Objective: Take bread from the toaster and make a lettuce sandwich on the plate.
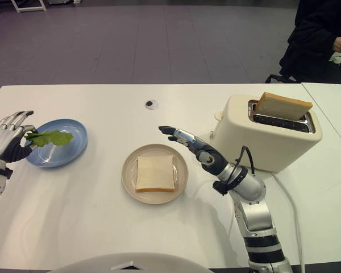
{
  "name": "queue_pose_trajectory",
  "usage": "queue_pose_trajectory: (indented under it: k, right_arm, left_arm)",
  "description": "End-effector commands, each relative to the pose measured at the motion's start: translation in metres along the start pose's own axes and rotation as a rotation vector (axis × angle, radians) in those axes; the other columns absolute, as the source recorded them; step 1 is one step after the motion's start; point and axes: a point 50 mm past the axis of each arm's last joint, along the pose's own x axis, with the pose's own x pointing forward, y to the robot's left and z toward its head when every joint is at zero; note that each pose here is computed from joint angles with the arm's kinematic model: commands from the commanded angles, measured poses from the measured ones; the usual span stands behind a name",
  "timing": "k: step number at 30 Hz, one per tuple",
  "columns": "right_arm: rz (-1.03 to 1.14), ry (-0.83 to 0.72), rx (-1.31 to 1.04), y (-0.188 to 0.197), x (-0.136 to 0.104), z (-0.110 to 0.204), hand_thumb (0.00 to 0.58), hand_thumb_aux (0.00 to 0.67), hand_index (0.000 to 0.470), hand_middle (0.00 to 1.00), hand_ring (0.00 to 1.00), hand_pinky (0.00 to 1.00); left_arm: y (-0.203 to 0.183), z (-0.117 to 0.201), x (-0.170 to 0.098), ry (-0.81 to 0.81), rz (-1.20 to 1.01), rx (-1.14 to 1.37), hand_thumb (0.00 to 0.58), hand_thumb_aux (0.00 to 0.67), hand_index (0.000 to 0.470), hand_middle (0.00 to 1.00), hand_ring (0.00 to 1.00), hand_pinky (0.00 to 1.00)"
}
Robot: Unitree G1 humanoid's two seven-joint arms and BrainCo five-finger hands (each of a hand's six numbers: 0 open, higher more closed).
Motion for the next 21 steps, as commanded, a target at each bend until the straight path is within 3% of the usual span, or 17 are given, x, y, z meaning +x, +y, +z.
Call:
queue_pose_trajectory:
  k: [1,5,10,16,21]
  right_arm:
    - [-0.021,0.004,-0.007,-0.005,-0.001,-0.001,0.000,0.000,0.000,0.00,0.00,0.00]
    - [-0.052,0.007,-0.006,-0.010,-0.005,-0.002,0.000,0.000,0.000,0.00,0.00,0.00]
    - [-0.079,0.015,0.001,-0.012,-0.008,-0.005,0.000,0.000,0.000,0.00,0.00,0.00]
    - [-0.103,0.004,-0.001,-0.015,-0.007,-0.004,0.000,0.000,0.000,0.00,0.00,0.00]
    - [-0.087,-0.007,0.003,-0.013,-0.002,-0.004,0.000,0.000,0.000,0.00,0.00,0.00]
  left_arm:
    - [0.027,0.031,0.007,-0.110,0.094,-0.085,0.580,0.670,0.470,0.00,0.00,0.00]
    - [0.044,0.076,0.012,-0.227,0.160,-0.195,0.580,0.670,0.470,0.00,0.00,0.00]
    - [0.035,0.148,0.016,-0.388,0.133,-0.385,0.580,0.670,0.470,0.00,0.00,0.00]
    - [-0.012,0.218,0.018,-0.548,0.007,-0.406,0.580,0.670,0.470,0.00,0.00,0.00]
    - [-0.069,0.234,-0.002,-0.607,-0.156,-0.253,0.580,0.670,0.470,0.00,0.00,0.00]
